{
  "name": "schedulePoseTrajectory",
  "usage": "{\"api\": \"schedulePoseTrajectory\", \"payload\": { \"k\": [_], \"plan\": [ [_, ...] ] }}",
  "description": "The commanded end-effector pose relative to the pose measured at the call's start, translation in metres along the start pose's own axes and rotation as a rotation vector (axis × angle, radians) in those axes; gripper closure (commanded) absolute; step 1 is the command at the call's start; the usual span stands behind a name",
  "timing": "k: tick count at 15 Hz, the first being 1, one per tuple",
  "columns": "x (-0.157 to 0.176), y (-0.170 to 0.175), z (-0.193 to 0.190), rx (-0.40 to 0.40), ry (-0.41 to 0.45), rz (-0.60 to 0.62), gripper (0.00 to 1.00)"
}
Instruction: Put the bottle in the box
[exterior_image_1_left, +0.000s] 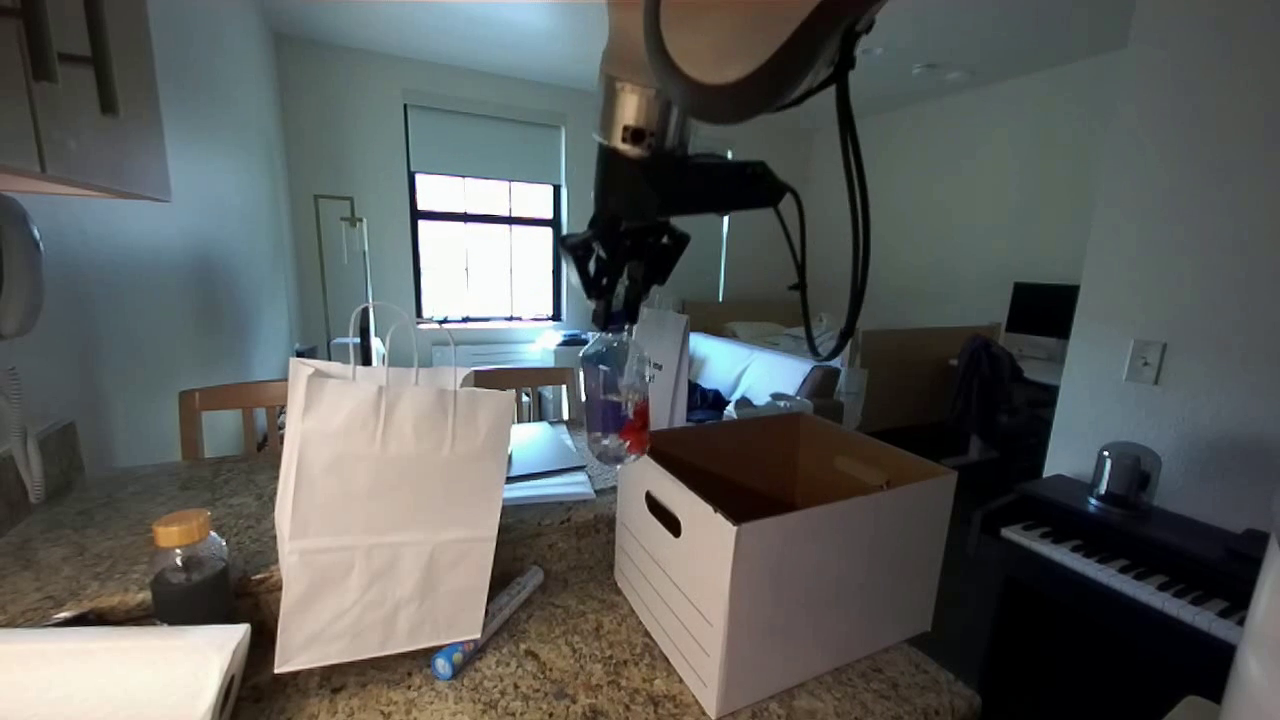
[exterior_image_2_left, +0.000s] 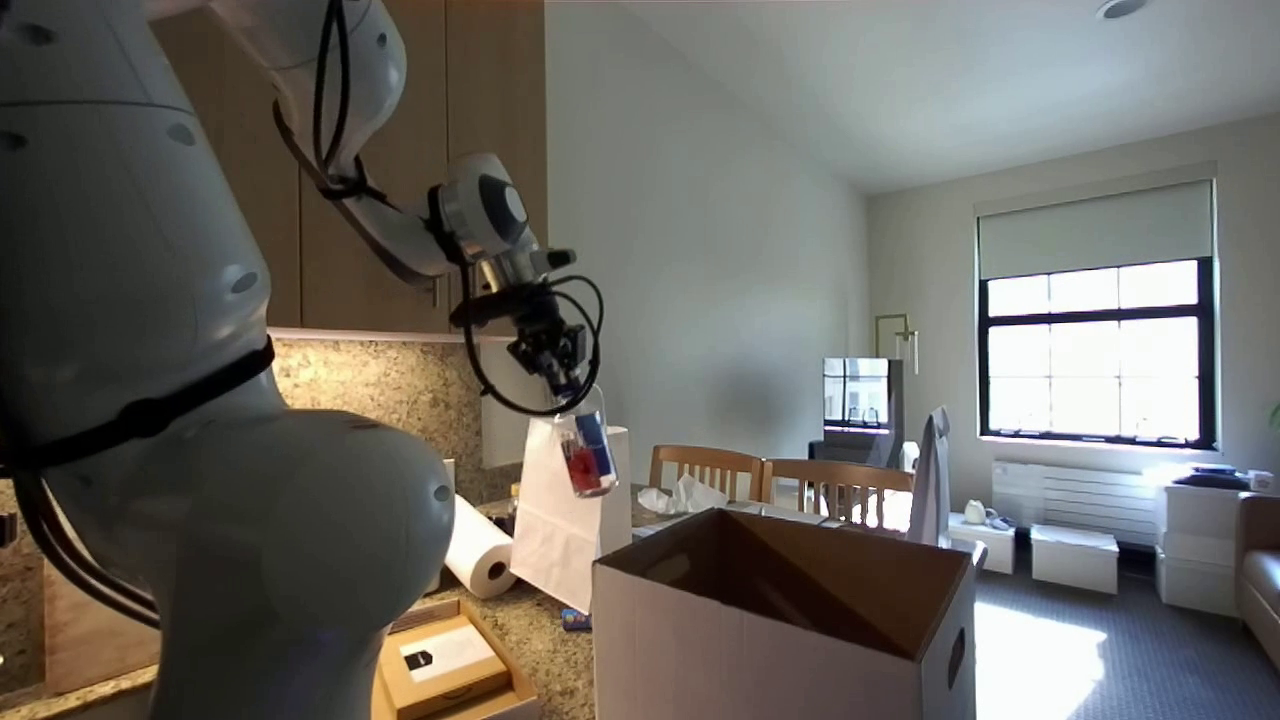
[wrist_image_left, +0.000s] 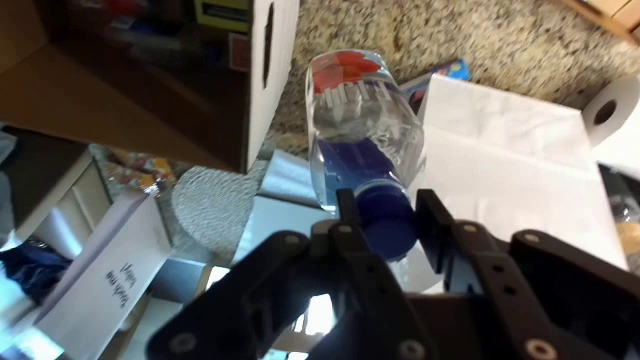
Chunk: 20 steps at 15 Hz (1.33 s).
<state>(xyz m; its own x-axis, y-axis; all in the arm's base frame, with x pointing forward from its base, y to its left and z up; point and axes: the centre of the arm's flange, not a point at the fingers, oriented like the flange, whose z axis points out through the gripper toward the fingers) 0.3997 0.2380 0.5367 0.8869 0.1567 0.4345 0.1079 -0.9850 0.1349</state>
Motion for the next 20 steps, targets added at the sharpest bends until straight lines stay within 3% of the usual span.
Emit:
{"api": "schedulePoseTrajectory", "payload": {
  "k": [1, 3, 7, 10, 13, 15, 17, 20],
  "plan": [
    [0.047, 0.075, -0.052, -0.099, 0.064, 0.099, 0.86],
    [0.068, 0.129, -0.069, -0.141, 0.052, 0.166, 0.86],
    [0.081, 0.253, -0.050, -0.215, -0.131, 0.231, 0.86],
    [0.057, 0.334, 0.011, -0.246, -0.290, 0.259, 0.86],
    [0.020, 0.393, 0.087, -0.241, -0.355, 0.326, 0.86],
    [-0.003, 0.412, 0.137, -0.241, -0.339, 0.356, 0.86],
    [-0.020, 0.410, 0.173, -0.222, -0.363, 0.356, 0.86],
    [-0.017, 0.398, 0.188, -0.184, -0.351, 0.352, 0.86]
  ]
}}
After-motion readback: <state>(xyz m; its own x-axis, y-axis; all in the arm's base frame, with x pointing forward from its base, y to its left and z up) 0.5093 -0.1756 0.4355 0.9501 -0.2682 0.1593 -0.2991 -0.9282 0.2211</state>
